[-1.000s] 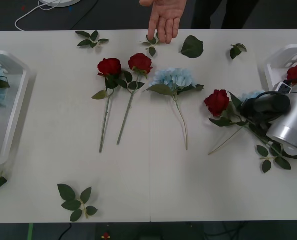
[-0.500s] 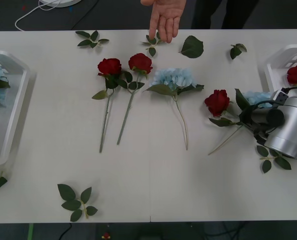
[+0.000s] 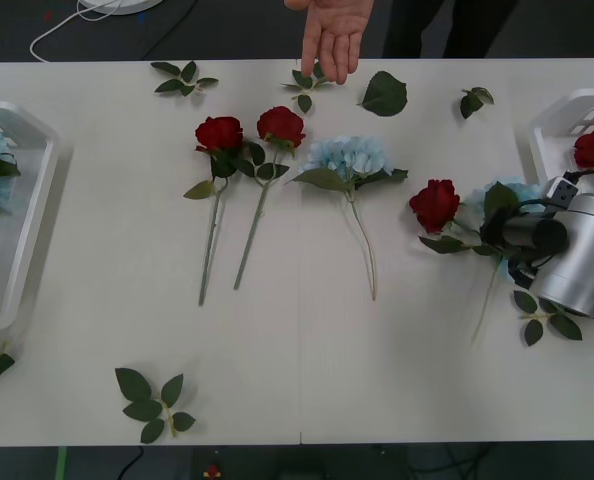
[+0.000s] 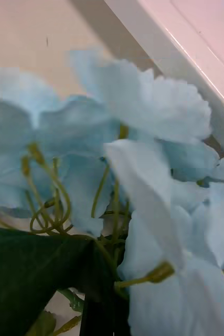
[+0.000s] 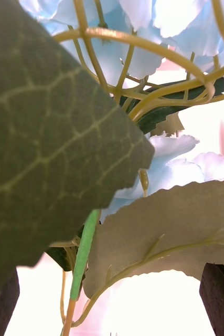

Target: Place the red flowers into the right box and the blue flowers into the left box. If a person shows an open palm, hand one flower to the person first, then continue sorting.

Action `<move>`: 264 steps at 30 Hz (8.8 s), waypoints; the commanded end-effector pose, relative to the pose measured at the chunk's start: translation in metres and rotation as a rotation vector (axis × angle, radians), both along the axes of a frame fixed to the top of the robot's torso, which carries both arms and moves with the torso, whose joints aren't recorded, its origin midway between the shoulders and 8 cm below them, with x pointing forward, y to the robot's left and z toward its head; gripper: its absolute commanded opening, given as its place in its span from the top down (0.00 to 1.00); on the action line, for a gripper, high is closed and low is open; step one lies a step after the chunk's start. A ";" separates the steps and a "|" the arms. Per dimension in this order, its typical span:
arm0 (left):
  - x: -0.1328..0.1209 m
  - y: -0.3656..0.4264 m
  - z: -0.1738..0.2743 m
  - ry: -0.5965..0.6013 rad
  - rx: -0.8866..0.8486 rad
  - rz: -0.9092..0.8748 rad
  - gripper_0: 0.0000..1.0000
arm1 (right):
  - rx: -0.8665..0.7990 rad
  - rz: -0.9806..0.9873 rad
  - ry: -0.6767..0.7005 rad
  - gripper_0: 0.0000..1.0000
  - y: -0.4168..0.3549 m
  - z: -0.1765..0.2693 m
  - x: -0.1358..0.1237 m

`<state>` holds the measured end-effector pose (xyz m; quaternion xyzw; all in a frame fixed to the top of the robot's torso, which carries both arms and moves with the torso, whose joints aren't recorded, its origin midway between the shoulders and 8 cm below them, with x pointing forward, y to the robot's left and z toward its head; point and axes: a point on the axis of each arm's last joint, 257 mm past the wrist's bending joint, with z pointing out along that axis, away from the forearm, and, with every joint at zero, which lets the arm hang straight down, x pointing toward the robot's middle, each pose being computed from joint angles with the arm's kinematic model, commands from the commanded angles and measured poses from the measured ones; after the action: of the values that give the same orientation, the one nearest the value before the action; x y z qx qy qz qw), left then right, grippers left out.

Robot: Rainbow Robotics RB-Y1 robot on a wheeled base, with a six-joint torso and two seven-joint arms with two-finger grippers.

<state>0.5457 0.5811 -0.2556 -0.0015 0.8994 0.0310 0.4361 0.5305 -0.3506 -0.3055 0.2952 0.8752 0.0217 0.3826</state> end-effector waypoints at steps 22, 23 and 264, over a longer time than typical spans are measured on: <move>-0.002 0.005 0.002 -0.012 -0.001 0.015 0.00 | -0.038 0.140 -0.170 1.00 -0.001 0.143 0.034; -0.002 0.005 0.002 -0.012 -0.001 0.015 0.00 | -0.054 0.156 -0.191 1.00 -0.001 0.157 0.037; 0.034 -0.405 -0.063 0.328 -0.070 0.179 1.00 | -0.821 0.211 0.137 1.00 -0.274 0.273 0.056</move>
<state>0.5819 0.1651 -0.3129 -0.1095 0.9540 0.0247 0.2782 0.5848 -0.5987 -0.0754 0.0032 0.8795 -0.2897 0.3776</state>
